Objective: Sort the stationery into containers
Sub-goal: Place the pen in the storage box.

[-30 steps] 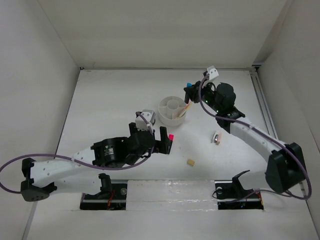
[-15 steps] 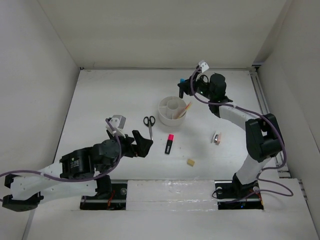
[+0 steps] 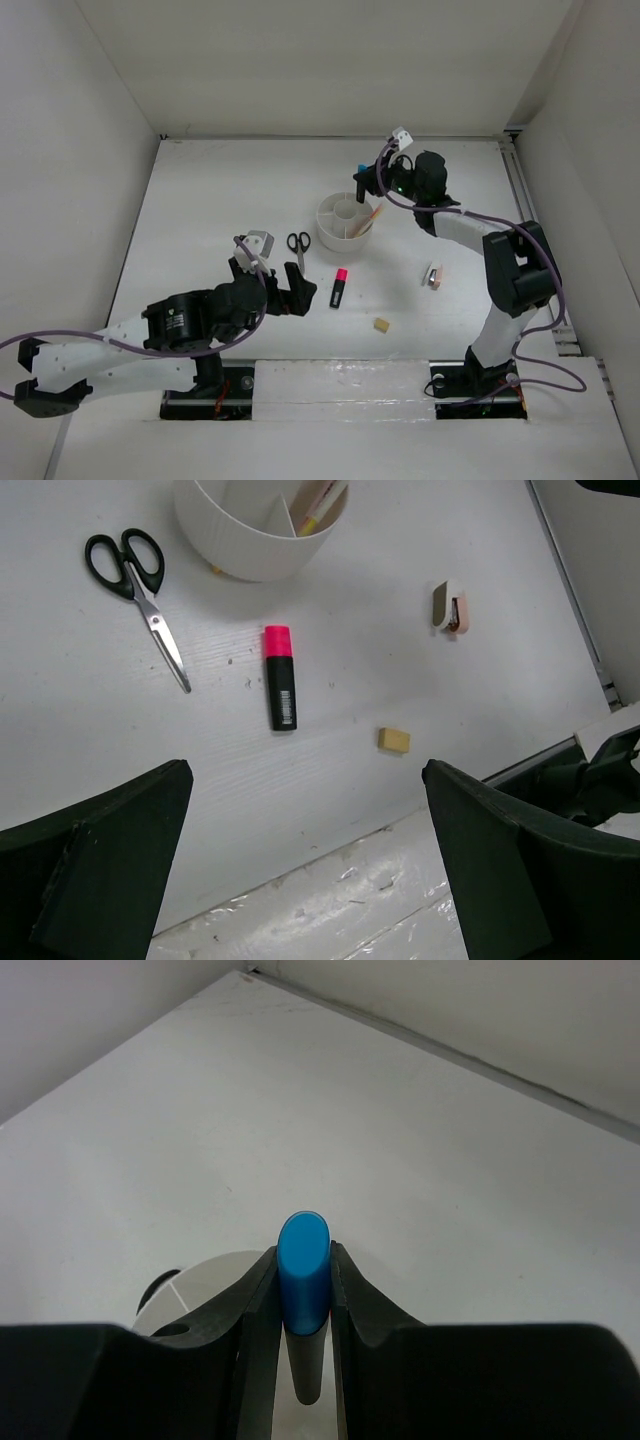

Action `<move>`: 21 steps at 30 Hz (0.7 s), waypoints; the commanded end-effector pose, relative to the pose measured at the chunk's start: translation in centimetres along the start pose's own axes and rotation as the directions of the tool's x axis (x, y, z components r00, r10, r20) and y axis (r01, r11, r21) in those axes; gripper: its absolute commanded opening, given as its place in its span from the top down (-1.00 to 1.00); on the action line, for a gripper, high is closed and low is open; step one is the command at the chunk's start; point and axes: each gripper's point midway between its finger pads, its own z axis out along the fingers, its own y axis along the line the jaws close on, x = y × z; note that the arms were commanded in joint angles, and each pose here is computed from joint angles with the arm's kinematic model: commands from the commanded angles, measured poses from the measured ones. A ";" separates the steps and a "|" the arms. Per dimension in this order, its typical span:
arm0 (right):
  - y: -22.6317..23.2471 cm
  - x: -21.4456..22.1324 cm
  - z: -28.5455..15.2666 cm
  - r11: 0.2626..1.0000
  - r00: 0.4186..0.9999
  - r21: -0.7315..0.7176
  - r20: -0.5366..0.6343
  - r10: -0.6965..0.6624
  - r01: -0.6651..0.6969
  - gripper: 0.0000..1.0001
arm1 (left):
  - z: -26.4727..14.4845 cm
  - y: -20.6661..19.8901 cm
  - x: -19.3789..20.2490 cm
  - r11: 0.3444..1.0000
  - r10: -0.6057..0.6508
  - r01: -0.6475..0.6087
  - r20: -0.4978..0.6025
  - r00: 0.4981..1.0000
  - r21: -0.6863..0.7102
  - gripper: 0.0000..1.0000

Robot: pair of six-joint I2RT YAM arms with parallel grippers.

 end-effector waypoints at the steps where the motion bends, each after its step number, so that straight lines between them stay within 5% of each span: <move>1: 0.8 -1.2 0.2 0.999 0.998 -0.040 0.052 -0.035 0.037 0.94 | 0.0 -0.6 -0.7 1.000 -0.001 0.001 0.020 1.000 0.021 -1.00; 5: 0.8 -0.3 0.0 0.999 0.999 -0.038 0.036 -0.026 0.027 0.77 | -0.6 -0.6 -1.2 0.999 -0.019 0.018 0.036 0.999 0.038 -1.00; 10: 1.3 -0.6 -0.5 0.998 0.998 -0.048 0.048 -0.033 0.036 0.11 | -0.8 -0.6 -1.4 0.999 -0.026 0.024 0.042 0.999 0.044 -1.00; 20: 3.6 -4.8 -2.5 0.994 0.986 -0.081 0.153 -0.066 0.079 -0.34 | -0.6 -0.5 -1.3 0.999 -0.020 0.019 0.044 0.999 0.033 -1.00; 21: 4.0 -5.4 -3.0 0.994 0.984 -0.083 0.165 -0.062 0.077 -0.69 | 0.0 -0.6 -0.8 1.000 -0.011 0.010 0.027 1.000 0.015 -1.00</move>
